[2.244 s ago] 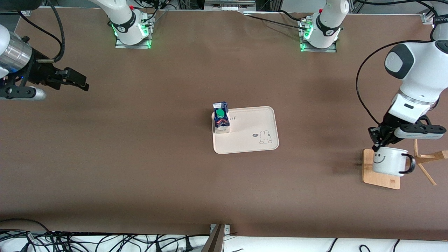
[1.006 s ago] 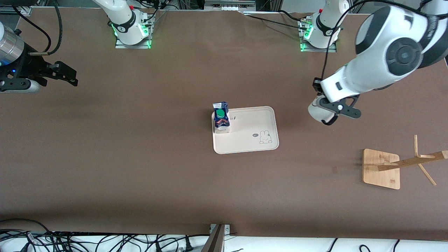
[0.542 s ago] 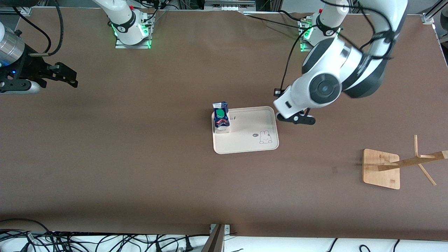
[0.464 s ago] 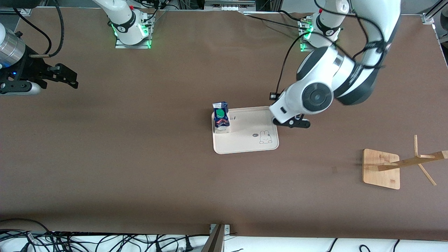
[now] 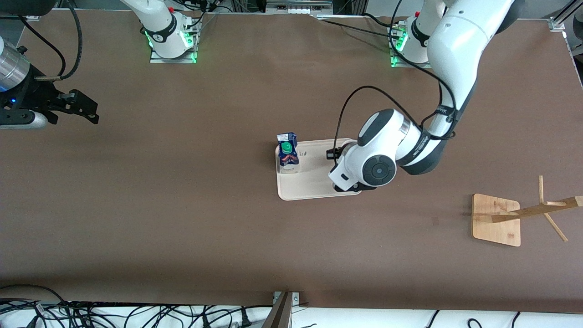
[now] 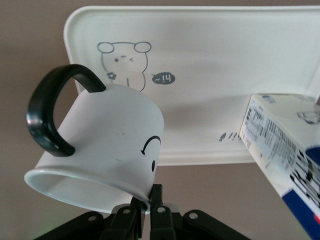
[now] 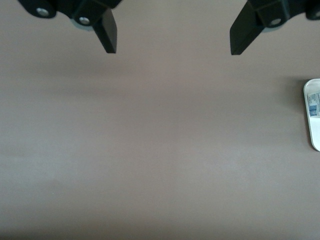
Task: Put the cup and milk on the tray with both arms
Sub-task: 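Lower the mug onto the tray beside the carton with the left gripper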
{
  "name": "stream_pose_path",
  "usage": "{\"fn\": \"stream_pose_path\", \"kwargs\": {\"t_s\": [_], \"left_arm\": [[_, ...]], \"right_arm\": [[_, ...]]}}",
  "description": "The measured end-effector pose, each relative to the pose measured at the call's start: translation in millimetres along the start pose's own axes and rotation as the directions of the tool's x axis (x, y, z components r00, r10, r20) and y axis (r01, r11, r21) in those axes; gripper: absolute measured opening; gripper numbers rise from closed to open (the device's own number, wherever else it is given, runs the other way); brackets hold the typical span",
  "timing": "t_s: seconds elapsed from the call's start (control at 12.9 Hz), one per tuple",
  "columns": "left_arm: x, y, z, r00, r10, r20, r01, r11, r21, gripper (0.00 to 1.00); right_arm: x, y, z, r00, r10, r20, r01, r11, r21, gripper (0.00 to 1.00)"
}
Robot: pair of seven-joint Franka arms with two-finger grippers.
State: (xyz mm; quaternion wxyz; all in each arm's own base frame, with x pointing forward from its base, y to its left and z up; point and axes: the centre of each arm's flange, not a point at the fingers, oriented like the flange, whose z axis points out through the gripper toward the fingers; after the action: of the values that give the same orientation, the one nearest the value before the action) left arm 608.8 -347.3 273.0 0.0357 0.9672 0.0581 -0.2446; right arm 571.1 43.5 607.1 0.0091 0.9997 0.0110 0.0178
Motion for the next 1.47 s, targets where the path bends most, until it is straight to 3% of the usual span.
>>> {"fn": "stream_pose_path", "kwargs": {"t_s": [0.62, 0.7, 1.01, 1.32, 1.47], "left_arm": [[1, 27, 40, 0.998, -0.062, -0.033, 0.064, 0.994, 0.084, 0.08], [2, 25, 41, 0.997, -0.063, -0.039, 0.066, 0.993, 0.095, 0.14], [4, 16, 37, 0.997, -0.065, -0.035, 0.069, 0.989, 0.132, 0.54], [-3, -7, -16, 0.999, -0.02, -0.031, 0.024, 0.991, 0.135, 0.98], [-16, -36, -87, 0.994, 0.062, -0.093, -0.052, 0.993, 0.109, 1.0]], "right_arm": [[2, 1, -2, 1.0, 0.002, -0.017, -0.002, 1.0, 0.001, 1.0], [3, 1, -3, 1.0, 0.002, -0.025, -0.002, 1.0, 0.001, 1.0], [4, 0, -1, 1.0, 0.001, -0.029, -0.001, 1.0, 0.002, 1.0], [4, 0, -1, 1.0, 0.001, -0.029, -0.001, 1.0, 0.002, 1.0], [5, 0, -1, 1.0, 0.0, -0.029, 0.0, 1.0, 0.002, 1.0]]}}
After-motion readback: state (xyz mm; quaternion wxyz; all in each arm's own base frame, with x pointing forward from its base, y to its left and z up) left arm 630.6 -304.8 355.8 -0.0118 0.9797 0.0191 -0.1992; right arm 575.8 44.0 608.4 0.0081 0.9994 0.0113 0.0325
